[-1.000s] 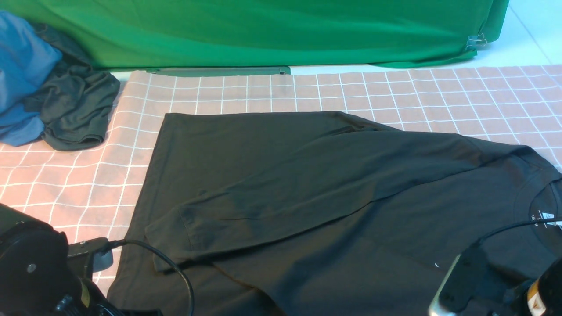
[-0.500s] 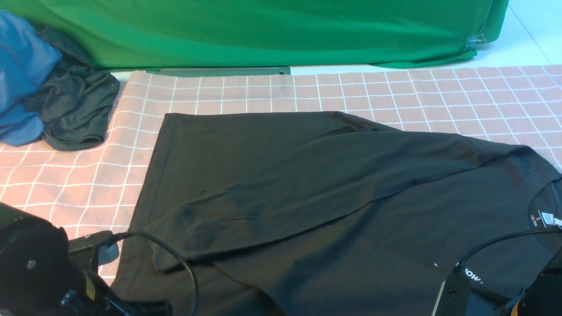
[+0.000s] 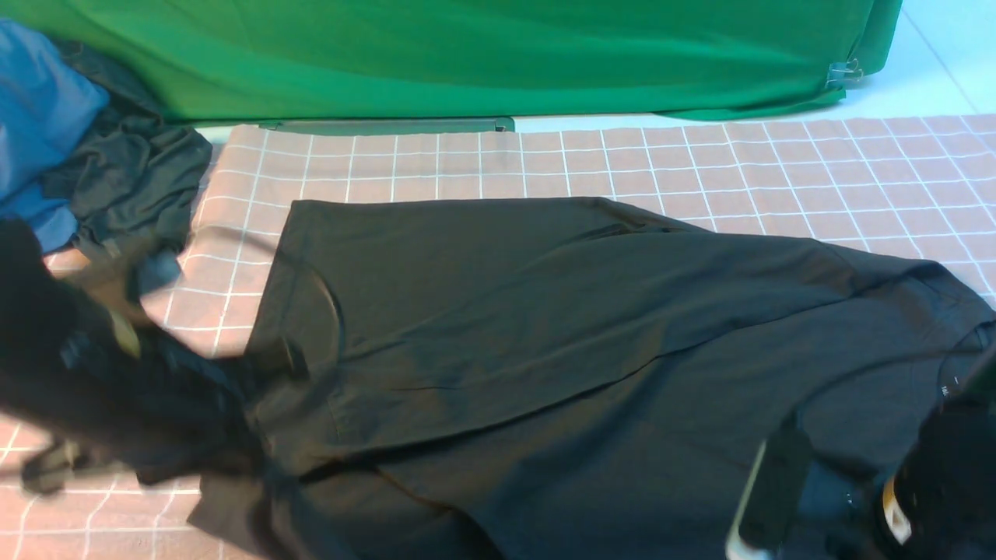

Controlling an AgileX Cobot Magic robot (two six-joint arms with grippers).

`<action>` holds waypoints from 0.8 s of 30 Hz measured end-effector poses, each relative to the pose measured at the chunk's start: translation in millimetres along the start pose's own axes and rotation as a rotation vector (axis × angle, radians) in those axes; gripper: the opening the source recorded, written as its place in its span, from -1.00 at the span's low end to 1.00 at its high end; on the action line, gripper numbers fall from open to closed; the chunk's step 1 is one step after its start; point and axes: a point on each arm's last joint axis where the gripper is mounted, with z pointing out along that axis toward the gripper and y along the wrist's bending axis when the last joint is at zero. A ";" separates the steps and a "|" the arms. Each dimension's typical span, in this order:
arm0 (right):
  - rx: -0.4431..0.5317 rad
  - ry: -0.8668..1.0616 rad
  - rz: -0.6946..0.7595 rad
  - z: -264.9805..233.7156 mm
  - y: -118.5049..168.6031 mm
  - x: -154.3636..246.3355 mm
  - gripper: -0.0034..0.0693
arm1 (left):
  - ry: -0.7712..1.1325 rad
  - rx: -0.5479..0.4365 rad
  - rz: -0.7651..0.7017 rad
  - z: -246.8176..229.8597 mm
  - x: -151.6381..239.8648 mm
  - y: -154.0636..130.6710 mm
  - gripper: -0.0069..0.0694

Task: Fold a long-sleeved shirt over a pink coffee tablecloth.
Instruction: 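Grasp the near edge of the shirt at its hem and shoulder corners, then fold the black garment in half by bringing its near edge over to the far edge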

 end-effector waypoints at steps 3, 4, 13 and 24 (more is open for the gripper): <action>0.015 -0.039 0.055 -10.1 -15.0 -4.9 -0.71 | -0.054 0.016 -0.053 -11.7 -18.3 1.0 -0.74; 0.027 -0.062 0.089 -15.7 -25.8 -5.9 -0.71 | -0.077 0.020 -0.074 -15.5 -27.3 1.6 -0.74; 0.093 -0.221 0.232 -53.9 -102.4 -25.4 -0.71 | -0.177 0.074 -0.142 -6.0 -95.5 -8.5 -0.74; 0.078 -0.197 0.429 -7.3 -206.9 -77.3 -0.71 | -0.165 0.064 -0.224 66.3 -197.6 -20.0 -0.74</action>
